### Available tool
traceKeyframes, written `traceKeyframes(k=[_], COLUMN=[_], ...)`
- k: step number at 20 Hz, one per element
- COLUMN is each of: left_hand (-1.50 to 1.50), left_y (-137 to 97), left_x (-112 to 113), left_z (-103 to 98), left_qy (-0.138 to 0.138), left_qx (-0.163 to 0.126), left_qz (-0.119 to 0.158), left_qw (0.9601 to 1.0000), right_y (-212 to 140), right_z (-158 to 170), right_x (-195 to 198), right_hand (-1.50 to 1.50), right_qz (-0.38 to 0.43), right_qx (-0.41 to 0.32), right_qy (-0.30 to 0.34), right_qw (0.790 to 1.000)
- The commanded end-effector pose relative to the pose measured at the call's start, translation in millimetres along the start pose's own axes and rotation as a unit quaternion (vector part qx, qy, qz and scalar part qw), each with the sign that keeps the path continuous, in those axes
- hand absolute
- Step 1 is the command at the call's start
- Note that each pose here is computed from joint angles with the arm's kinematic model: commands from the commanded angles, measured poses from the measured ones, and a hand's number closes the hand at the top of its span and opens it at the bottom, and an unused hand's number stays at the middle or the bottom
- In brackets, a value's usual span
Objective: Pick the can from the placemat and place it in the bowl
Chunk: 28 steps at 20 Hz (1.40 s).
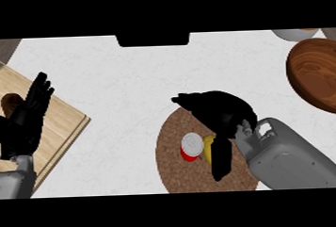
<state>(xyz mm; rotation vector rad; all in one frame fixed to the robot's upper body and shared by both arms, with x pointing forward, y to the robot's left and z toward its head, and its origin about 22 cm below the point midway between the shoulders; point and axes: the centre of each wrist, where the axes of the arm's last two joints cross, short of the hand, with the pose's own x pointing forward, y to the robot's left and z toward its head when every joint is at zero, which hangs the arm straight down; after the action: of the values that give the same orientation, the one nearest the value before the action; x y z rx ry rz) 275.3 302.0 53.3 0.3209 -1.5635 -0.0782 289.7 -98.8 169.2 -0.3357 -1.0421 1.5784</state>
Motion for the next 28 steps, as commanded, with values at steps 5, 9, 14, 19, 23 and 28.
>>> traceKeyframes(k=[5,9,14,19,23,28], left_hand=[0.0,0.0,0.0,0.0,0.0,0.0], left_y=[19.4,22.7,5.8,5.6,5.2,9.6], left_x=[-2.4,5.3,-24.7,5.3,-15.6,-12.2], left_z=[-26.1,-2.3,14.1,12.5,-0.4,-1.9], left_qy=[-0.005,0.0,0.004,-0.002,-0.007,0.0], left_qx=[0.012,0.006,0.001,0.004,0.004,0.005], left_qz=[-0.003,0.0,0.0,0.006,-0.001,0.0], left_qw=[0.9999,1.0,1.0,1.0,1.0,1.0], right_y=[6.0,22.8,47.6,69.8,69.4,85.8], right_z=[-9.9,-24.3,-9.9,-35.9,-46.7,-45.9], right_x=[2.9,11.2,-0.9,-5.0,-6.4,8.8], right_hand=[-1.5,-1.5,-1.5,-1.5,-1.5,-1.5], right_qz=[0.082,0.091,0.078,0.081,0.064,0.069], right_qx=[-0.04,-0.05,-0.019,0.002,-0.002,-0.025], right_qy=[0.041,0.035,0.04,0.05,0.059,0.06], right_qw=[0.995,0.994,0.996,0.995,0.996,0.995])
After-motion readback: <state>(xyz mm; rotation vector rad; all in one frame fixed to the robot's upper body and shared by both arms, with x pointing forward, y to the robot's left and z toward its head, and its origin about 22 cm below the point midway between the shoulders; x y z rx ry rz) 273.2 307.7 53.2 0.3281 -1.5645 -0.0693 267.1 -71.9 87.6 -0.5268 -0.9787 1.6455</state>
